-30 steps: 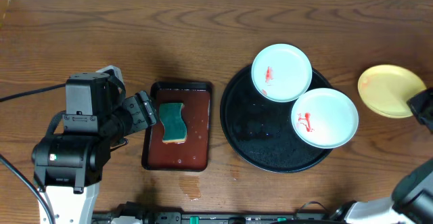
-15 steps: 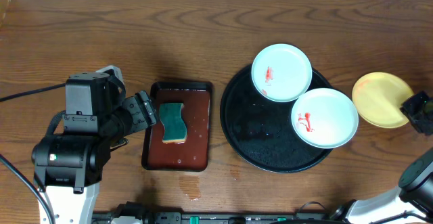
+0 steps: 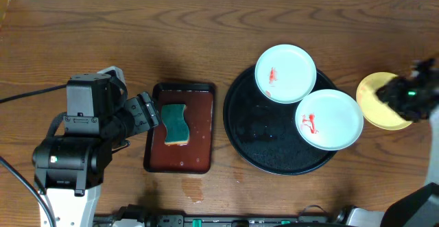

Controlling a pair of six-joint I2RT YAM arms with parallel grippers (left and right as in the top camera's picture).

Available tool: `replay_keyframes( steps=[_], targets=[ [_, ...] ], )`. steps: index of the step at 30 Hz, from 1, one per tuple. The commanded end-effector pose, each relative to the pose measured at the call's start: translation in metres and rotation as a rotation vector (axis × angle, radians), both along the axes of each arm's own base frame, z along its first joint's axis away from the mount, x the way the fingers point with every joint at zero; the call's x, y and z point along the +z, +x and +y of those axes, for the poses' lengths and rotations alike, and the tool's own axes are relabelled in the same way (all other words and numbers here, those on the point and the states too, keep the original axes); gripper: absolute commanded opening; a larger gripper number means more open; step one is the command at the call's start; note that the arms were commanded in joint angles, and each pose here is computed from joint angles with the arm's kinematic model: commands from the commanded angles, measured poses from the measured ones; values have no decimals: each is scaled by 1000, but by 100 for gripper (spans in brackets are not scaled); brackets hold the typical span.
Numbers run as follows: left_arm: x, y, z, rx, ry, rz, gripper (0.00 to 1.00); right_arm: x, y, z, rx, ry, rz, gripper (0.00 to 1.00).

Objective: Clean dirty plates on tray and stack at the side
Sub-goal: 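Carry the yellow plate right and set it beside the black tray, then move right gripper to the lower pale plate rim and grasp it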

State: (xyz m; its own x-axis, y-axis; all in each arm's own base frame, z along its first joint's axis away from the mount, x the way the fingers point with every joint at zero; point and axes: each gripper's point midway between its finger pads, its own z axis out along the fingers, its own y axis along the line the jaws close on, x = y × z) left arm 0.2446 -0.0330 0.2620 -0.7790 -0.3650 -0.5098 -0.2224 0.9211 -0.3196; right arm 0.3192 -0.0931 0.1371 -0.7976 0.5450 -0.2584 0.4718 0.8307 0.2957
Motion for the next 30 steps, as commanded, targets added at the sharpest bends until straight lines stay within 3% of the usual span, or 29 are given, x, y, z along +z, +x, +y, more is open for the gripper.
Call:
replay_keyframes(
  steps=[1, 4, 12, 15, 19, 25, 30],
  targets=[
    [4, 2, 1, -9, 10, -13, 79, -30, -19, -1, 10, -203, 178, 49],
    [4, 2, 1, -9, 10, -13, 79, -51, -31, -7, -51, -362, 261, 50],
    [4, 2, 1, -9, 10, -13, 79, -95, -29, -6, -50, -356, 222, 47],
    [4, 2, 1, -9, 10, -13, 79, -99, -28, -1, -44, -331, 210, 34],
    [4, 2, 1, -9, 10, -13, 79, -104, -31, 8, -26, -279, 215, 1],
    [4, 2, 1, -9, 10, -13, 79, -95, -42, 12, -19, -272, 247, 1],
    [4, 2, 1, -9, 10, -13, 79, -59, -38, 21, 15, -248, 155, 1]
  ],
)
